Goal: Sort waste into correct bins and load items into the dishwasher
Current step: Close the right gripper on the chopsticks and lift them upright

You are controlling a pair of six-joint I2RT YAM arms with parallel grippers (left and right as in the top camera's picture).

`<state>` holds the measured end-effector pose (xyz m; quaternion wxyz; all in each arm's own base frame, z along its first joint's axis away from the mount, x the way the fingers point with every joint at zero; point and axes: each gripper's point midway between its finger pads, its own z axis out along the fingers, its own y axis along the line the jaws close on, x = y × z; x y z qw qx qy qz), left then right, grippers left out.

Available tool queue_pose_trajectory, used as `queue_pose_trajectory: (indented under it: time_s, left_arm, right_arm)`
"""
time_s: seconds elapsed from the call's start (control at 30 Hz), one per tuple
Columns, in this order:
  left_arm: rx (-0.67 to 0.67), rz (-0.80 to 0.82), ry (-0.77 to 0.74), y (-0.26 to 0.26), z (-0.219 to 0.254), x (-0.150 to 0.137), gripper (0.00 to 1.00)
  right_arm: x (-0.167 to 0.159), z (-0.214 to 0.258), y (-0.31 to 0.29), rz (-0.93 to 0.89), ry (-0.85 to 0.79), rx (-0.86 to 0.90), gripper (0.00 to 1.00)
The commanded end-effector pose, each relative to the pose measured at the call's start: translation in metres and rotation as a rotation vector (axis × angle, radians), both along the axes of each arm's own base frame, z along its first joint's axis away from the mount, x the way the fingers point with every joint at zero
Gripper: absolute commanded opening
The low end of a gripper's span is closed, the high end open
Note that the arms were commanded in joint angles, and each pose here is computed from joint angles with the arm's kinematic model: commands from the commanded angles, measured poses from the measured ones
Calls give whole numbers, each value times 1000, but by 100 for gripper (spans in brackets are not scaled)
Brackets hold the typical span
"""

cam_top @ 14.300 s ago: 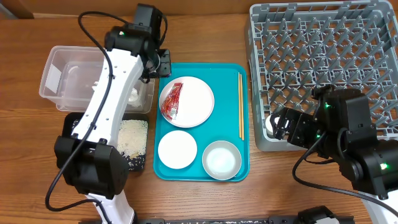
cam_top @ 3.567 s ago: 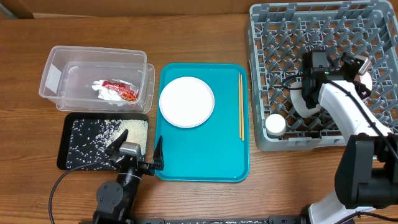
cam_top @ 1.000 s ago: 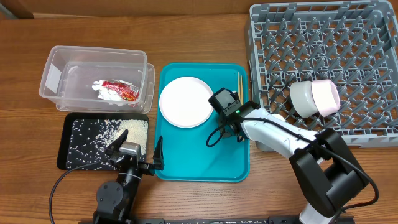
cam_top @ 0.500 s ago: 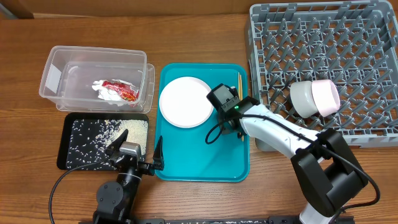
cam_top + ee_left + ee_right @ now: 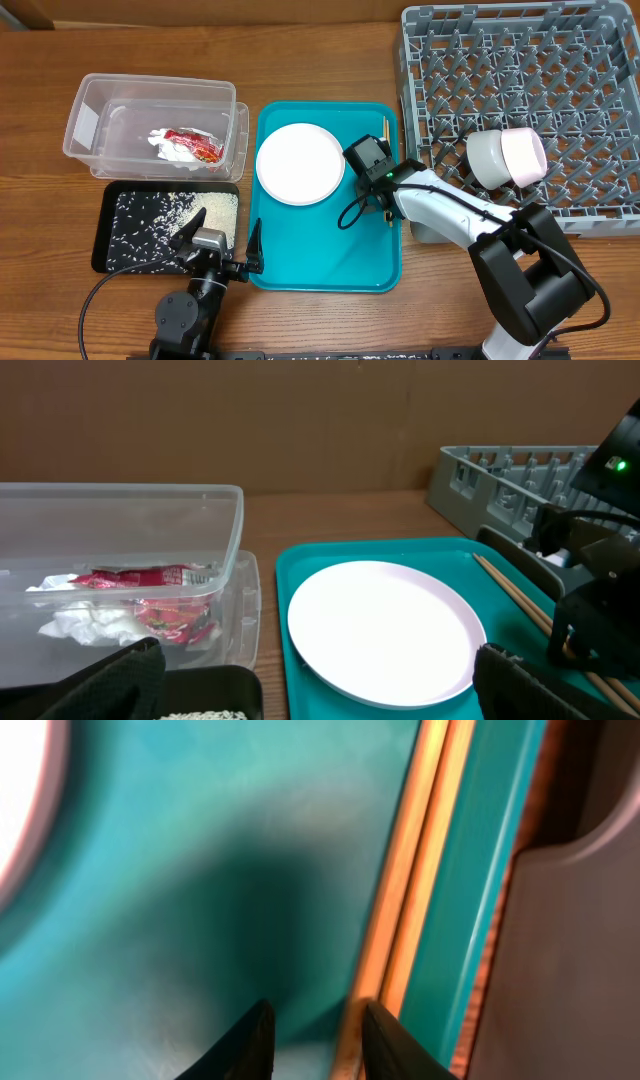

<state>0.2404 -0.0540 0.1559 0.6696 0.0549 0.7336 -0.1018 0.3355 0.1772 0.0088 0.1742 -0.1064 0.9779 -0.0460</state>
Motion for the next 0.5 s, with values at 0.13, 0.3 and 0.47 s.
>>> queue_pose_trajectory:
  time_s: [0.13, 0.3, 0.47]
  left_arm:
    - [-9, -11, -5, -2, 0, -1, 100]
    - [-9, -11, -5, -2, 0, -1, 100]
    - [-9, -11, -5, -2, 0, -1, 100]
  right_arm:
    - [-10, -13, -3, -9, 40, 11, 28]
    - [-18, -15, 7, 13, 79, 60, 4]
    - [-18, 2, 16, 25, 113, 72, 4]
